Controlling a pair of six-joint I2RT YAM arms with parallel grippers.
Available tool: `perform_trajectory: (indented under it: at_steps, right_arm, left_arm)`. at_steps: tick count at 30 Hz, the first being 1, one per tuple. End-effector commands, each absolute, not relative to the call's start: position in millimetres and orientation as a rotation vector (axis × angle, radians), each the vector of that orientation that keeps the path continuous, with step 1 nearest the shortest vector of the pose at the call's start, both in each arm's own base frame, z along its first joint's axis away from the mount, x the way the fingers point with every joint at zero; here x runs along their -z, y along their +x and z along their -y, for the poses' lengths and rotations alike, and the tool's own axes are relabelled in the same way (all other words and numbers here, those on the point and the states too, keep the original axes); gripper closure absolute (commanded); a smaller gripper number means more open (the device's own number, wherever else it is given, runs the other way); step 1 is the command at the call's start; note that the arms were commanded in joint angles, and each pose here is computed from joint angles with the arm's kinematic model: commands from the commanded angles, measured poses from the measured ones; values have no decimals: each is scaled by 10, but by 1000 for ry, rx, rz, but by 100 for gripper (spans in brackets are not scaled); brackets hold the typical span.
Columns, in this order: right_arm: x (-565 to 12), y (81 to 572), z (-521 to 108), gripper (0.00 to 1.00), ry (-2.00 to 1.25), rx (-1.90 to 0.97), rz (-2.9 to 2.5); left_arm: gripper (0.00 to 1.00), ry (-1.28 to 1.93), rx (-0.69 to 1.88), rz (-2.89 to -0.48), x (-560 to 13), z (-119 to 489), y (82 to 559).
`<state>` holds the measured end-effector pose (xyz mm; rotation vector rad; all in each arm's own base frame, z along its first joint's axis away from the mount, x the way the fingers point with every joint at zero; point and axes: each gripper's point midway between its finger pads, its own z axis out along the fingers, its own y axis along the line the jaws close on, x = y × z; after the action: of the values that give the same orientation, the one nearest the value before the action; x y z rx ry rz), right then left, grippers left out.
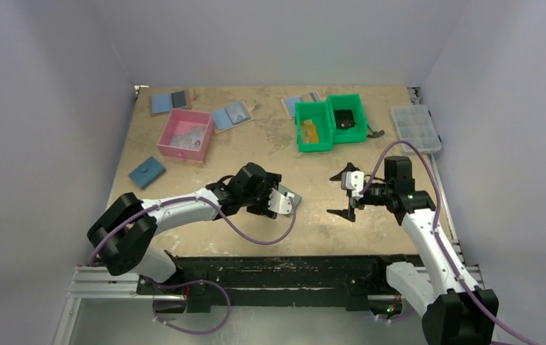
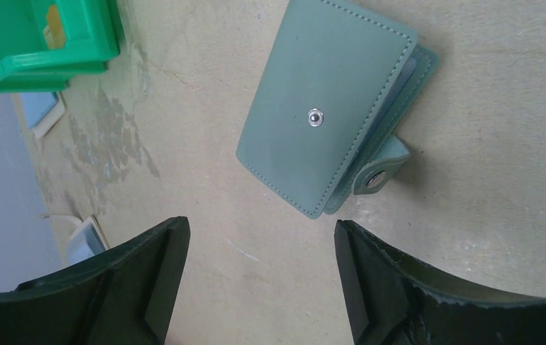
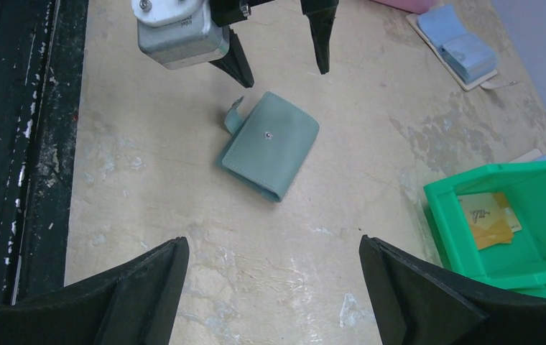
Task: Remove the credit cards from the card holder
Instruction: Open the card holder at the center of the board.
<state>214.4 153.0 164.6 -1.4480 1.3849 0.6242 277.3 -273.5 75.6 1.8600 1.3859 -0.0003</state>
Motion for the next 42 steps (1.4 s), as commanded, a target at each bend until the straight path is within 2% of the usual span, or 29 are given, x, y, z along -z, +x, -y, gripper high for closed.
perform_trajectory:
  at_steps: [1,9,21,25,33,38,42]
  right_arm:
    - [-1701,2113,-1553,1,-1460,-625,-1333]
    - [-1681,2100,-1555,1,-1468,-633,-1333]
    - [-1670,2091,-1562,1,-1470,-644,-1333]
    - [-1667,2086,-1562,1,-1470,-646,-1335]
    - [-1673,2083,-1563,1,-1472,-646,-1332]
    - [-1676,2081,-1563,1,-1470,-649,-1333]
    - [-1662,2091,-1563,1,-1467,-659,-1351]
  left_arm:
    - [24,1893,-83,-1348,-750,2710,2899]
    - [29,1920,-45,-1339,-579,2889,2897]
    - [43,1916,-36,-1331,-539,3052,2873]
    - [58,1938,-12,-1346,-498,3097,2848]
    - [99,1954,69,-1405,-520,3151,2769]
    - [100,1914,165,-1510,-563,3209,2691]
    - [100,1732,208,-1784,-608,3253,2750]
